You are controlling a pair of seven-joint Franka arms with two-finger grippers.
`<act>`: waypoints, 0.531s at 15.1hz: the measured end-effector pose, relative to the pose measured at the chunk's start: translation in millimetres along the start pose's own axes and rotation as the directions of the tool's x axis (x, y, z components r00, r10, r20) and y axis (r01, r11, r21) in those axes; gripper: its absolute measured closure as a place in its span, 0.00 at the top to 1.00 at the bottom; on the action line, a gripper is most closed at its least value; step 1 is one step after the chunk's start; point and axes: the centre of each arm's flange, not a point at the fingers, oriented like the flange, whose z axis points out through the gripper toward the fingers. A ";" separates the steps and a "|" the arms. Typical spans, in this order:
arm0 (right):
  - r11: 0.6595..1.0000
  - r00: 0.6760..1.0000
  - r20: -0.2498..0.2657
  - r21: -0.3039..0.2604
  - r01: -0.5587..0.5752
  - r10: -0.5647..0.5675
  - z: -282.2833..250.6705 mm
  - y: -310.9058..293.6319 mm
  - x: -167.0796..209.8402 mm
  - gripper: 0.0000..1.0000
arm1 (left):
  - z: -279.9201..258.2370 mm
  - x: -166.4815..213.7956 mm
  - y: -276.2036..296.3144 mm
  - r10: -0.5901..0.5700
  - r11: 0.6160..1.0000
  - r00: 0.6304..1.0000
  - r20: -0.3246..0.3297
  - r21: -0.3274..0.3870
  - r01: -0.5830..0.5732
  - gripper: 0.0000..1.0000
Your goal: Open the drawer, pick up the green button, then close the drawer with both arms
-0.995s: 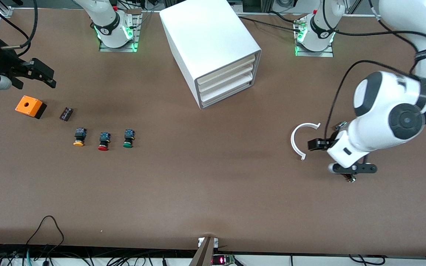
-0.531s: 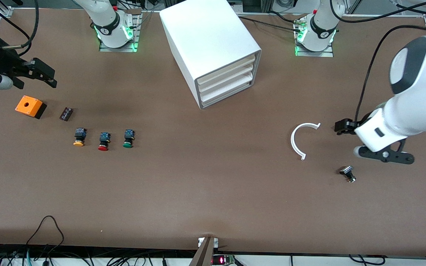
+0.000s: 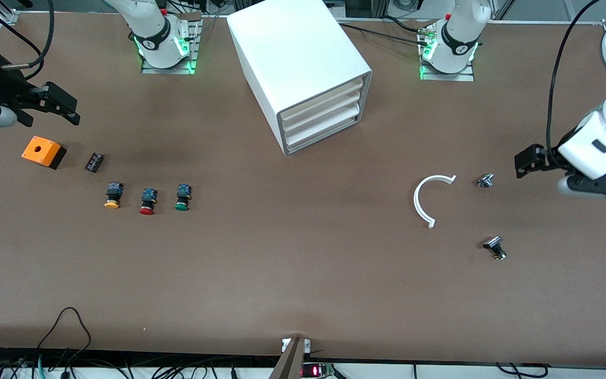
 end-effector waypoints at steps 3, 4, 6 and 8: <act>1.000 1.000 0.000 0.000 0.000 0.000 -0.2 0.0 0.0 1.00 | 4.3 -24.3 -16.1 -0.034 0.999 0.999 0.023 -0.024 0.035 1.00; 1.000 1.000 0.000 0.000 0.000 0.000 -0.3 0.0 0.0 1.00 | 6.0 -26.6 -14.7 -0.033 0.999 0.999 0.024 -0.029 0.034 1.00; 1.000 1.000 0.000 0.000 0.000 0.000 -0.3 0.1 0.0 1.00 | 9.3 -24.5 -11.7 -0.029 0.999 0.999 0.018 -0.031 0.030 1.00; 1.000 1.000 0.000 0.000 0.000 0.000 -0.4 0.1 0.0 1.00 | 10.5 -23.5 -9.2 -0.025 0.999 1.000 0.017 -0.031 0.025 1.00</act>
